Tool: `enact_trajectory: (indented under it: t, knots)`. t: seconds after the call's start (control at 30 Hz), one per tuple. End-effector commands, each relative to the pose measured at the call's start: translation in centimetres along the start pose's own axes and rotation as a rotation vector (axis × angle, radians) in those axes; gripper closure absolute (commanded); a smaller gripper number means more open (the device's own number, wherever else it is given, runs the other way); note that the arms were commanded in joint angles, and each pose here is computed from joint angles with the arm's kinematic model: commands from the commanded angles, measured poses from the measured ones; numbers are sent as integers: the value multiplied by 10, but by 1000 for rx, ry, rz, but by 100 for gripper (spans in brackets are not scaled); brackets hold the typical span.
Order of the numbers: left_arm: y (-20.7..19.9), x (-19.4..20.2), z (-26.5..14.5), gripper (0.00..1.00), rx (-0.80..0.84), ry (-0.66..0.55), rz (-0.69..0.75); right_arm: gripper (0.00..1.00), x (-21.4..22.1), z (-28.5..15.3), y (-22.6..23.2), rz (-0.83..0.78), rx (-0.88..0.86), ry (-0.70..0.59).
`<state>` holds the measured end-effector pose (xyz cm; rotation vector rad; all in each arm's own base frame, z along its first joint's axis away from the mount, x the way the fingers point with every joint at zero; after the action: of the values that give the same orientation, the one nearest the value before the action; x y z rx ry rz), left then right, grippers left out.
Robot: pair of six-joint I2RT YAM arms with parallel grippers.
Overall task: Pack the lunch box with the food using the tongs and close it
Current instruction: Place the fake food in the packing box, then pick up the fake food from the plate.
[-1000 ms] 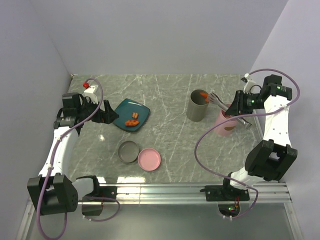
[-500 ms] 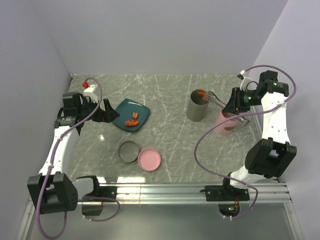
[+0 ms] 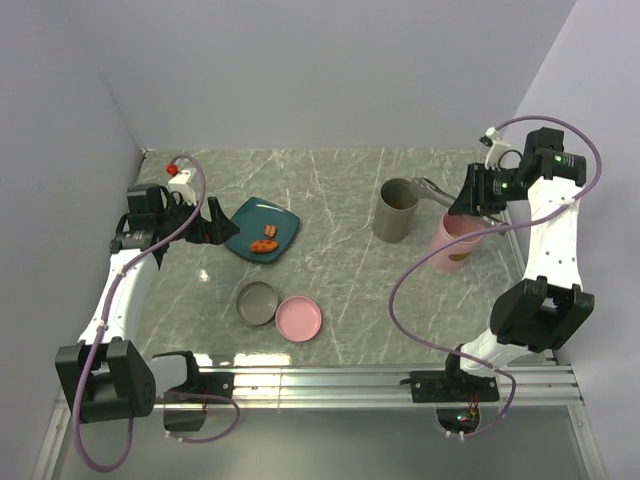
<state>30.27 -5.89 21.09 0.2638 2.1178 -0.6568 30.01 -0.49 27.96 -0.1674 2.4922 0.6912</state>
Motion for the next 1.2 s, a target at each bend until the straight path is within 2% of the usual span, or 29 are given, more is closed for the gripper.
enact_trajectory:
  t: [0.0, 0.2, 0.23, 0.33, 0.37, 0.57, 0.67, 0.87, 1.17]
  knots:
    - [-7, -16, -2, 1, 34, -44, 40, 56, -23, -12, 24, -80, -33, -58]
    - [-11, -20, -4, 1, 47, -40, 31, 58, -36, 10, 83, -334, -88, -33]
    - [-12, -18, -3, 1, 60, -27, 17, 58, -37, 22, 106, -413, -124, -32]
    - [-14, -21, -3, 1, 77, -15, 4, 58, -42, 48, 123, -518, -103, -27]
    - [-15, -20, -3, 1, 79, -8, -2, 58, -36, 60, 142, -572, -133, -8]
    - [-14, -25, -5, 1, 110, 18, -33, 58, -36, 119, 193, -782, -160, -18]
    - [-2, -31, -10, 1, 110, -2, -100, 59, -33, 165, 205, -864, -162, 25]
    - [6, -30, -11, 1, 102, -1, -130, 58, -25, 207, 214, -908, -160, 55]
    - [11, -25, -4, 1, 104, 8, -145, 53, -10, 248, 220, -856, -154, 125]
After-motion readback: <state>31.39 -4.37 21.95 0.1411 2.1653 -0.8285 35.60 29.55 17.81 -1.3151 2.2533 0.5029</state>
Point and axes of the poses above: each gripper's point midway between its finger pads, its own z axis out along the fingers, its own y axis along the line the jaws close on, x = y × z, the point moved 3 cm from there along -z, back along the fingers, and after that the axes turned 2 degrees about z, right-handed, at the moved point
